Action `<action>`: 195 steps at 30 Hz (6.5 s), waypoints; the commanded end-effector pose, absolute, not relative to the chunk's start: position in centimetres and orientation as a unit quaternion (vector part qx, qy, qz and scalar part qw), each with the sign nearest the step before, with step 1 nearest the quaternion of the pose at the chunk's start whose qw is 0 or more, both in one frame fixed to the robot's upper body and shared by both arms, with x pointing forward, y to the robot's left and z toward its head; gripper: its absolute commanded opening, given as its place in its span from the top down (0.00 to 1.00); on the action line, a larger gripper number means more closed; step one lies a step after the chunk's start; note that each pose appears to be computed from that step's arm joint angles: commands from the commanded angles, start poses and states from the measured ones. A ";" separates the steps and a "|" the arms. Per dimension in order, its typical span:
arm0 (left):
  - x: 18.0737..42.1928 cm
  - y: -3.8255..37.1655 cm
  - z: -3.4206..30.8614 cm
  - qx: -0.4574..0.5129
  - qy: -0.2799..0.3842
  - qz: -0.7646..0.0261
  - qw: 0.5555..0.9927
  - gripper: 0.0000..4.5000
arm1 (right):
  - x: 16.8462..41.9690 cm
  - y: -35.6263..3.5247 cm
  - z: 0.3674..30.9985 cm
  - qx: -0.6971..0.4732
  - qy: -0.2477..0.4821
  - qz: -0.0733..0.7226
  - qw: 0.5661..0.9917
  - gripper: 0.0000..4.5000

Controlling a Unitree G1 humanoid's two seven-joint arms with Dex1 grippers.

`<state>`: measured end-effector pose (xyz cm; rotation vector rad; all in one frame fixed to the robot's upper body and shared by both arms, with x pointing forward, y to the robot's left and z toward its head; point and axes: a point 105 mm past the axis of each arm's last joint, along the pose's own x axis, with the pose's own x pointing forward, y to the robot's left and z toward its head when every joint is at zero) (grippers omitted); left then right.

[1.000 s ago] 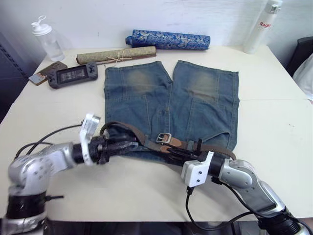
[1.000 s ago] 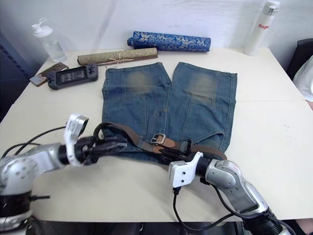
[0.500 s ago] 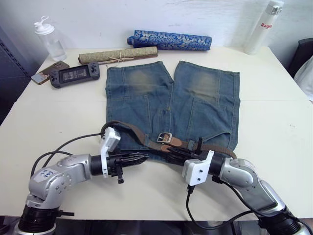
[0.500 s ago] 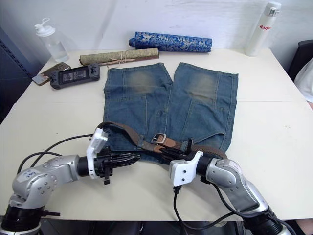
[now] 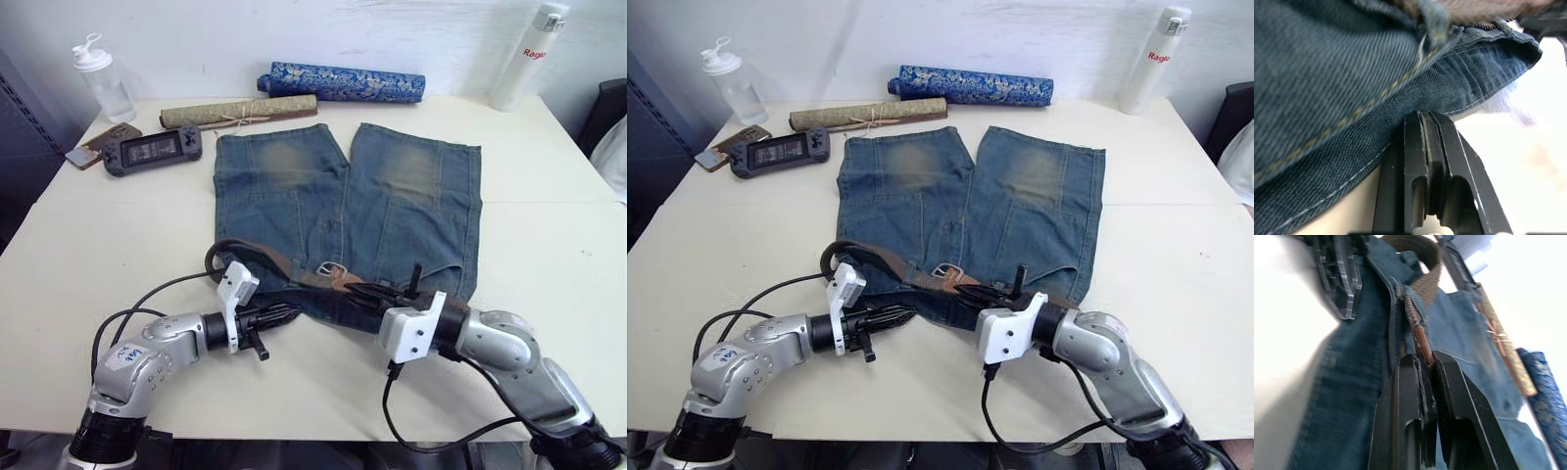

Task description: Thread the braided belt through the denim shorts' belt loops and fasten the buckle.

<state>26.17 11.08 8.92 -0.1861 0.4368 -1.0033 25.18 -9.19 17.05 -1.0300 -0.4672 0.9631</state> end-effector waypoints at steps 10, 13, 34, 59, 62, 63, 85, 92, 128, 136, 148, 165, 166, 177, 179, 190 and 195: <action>24.8 12.7 4.7 -0.088 0.291 -0.422 0.854 0.99 | 28.0 -19.3 24.4 -0.574 -0.223 0.288 0.733 1.00; 24.7 12.7 4.7 -0.087 0.290 -0.423 0.854 0.99 | 28.5 -20.7 24.8 -0.579 -0.216 0.273 0.737 1.00; 19.5 12.7 16.9 -0.070 0.138 -0.589 0.793 0.99 | 28.2 -10.3 22.9 -0.464 -0.222 0.443 0.734 1.00; 28.3 9.8 21.3 0.244 -0.180 -0.303 0.903 0.12 | 28.8 -7.0 24.0 -0.512 -0.249 0.467 0.677 1.00; 28.4 10.0 21.0 0.232 -0.172 -0.307 0.907 0.01 | 28.9 -7.0 24.1 -0.513 -0.249 0.464 0.677 1.00; 28.5 9.9 20.9 0.237 -0.169 -0.310 0.905 0.01 | 28.9 -7.0 24.1 -0.513 -0.250 0.464 0.677 1.00; 30.1 9.0 19.3 0.260 -0.132 -0.310 0.905 1.00 | 28.0 -6.4 24.1 -0.503 -0.260 0.473 0.675 1.00; 30.0 8.5 19.3 0.250 -0.139 -0.325 0.901 1.00 | 28.0 -6.4 24.1 -0.495 -0.257 0.474 0.682 1.00; 30.5 12.7 20.9 0.047 -0.075 -0.276 0.957 1.00 | 27.5 -8.8 14.9 -0.408 -0.076 0.351 0.839 0.02; 30.5 12.8 20.0 0.054 -0.059 -0.276 0.958 1.00 | 27.7 -8.3 14.2 -0.369 -0.041 0.351 0.860 0.26; 30.3 11.9 17.1 0.094 0.010 -0.300 0.949 1.00 | 27.5 -7.7 14.3 -0.287 0.031 0.365 0.885 0.99; 26.5 11.1 13.2 0.088 0.177 -0.395 0.897 1.00 | 28.4 -7.6 15.3 -0.185 0.095 0.317 0.925 0.99; 26.2 11.0 13.1 0.091 0.179 -0.404 0.892 1.00 | 28.4 -7.6 15.3 -0.183 0.096 0.316 0.926 0.99; 26.1 9.8 11.8 0.117 0.204 -0.432 0.871 1.00 | 28.1 -7.3 15.9 -0.195 0.086 0.328 0.920 0.99; 26.0 9.7 11.5 0.119 0.212 -0.437 0.866 1.00 | 28.1 -7.3 16.1 -0.199 0.082 0.328 0.920 0.99; 27.0 10.2 11.7 0.125 0.231 -0.434 0.861 1.00 | 28.2 -7.2 17.3 -0.256 0.050 0.322 0.910 0.99; 27.4 10.1 11.5 0.127 0.239 -0.436 0.858 1.00 | 28.1 -7.1 17.3 -0.267 0.046 0.321 0.907 0.99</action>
